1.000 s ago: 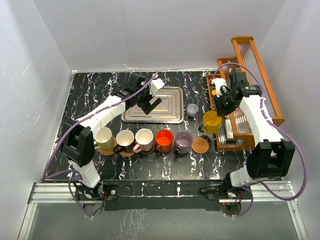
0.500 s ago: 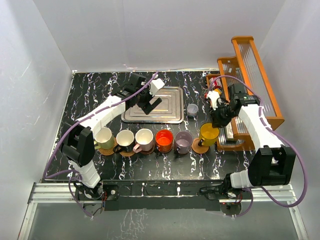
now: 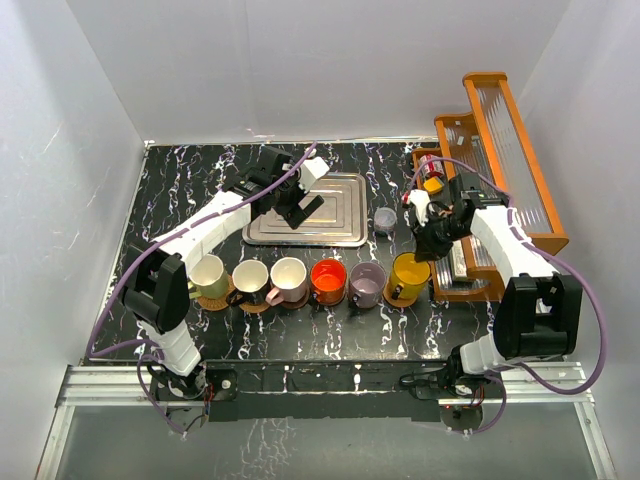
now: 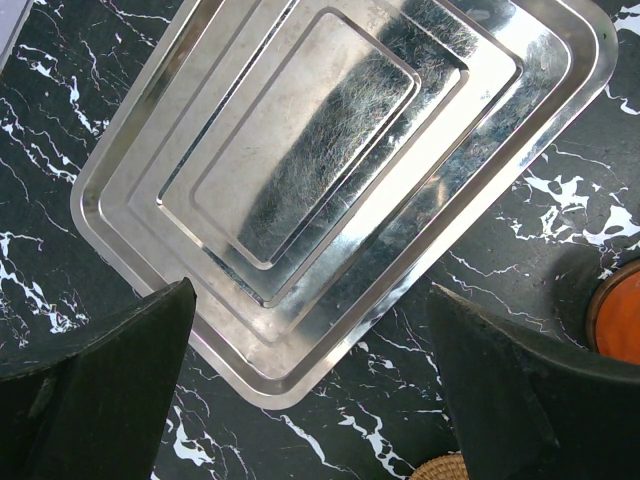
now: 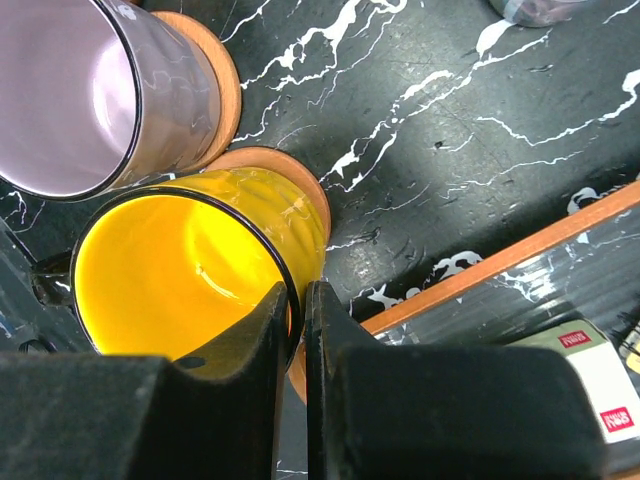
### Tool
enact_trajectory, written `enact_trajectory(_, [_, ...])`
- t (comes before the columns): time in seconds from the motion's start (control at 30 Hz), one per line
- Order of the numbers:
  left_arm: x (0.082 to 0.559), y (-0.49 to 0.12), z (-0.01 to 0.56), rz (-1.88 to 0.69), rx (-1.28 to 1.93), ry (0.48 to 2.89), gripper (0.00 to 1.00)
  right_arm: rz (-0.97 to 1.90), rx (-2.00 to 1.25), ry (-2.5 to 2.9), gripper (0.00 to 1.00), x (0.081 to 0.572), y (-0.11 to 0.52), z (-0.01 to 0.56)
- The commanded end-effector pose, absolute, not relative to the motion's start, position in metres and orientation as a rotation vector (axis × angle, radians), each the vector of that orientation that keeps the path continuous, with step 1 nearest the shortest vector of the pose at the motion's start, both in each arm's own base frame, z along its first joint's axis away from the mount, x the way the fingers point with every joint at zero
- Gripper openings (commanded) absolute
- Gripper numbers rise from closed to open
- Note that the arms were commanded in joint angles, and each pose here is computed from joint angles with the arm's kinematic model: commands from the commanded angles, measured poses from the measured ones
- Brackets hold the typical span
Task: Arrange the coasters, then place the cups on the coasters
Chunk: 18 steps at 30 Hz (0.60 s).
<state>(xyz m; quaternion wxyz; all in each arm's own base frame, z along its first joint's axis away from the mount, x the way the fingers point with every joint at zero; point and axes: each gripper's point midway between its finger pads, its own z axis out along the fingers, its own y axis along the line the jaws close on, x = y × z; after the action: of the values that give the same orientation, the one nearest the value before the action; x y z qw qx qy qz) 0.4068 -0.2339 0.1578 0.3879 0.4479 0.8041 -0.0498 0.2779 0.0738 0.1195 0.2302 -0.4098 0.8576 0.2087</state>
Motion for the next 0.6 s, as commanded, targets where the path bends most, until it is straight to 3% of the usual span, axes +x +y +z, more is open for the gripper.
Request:
enact_trajectory(0.0, [0.404, -0.232, 0.190, -0.134, 1.111, 1.987, 0.99, 0.641, -1.144, 2.267, 0.00, 0.285, 0.086, 0.124])
enact_trajectory(0.57, [0.404, -0.231, 0.188, -0.129, 1.116, 1.989, 0.99, 0.649, -1.133, 2.289, 0.00, 0.285, 0.086, 0.110])
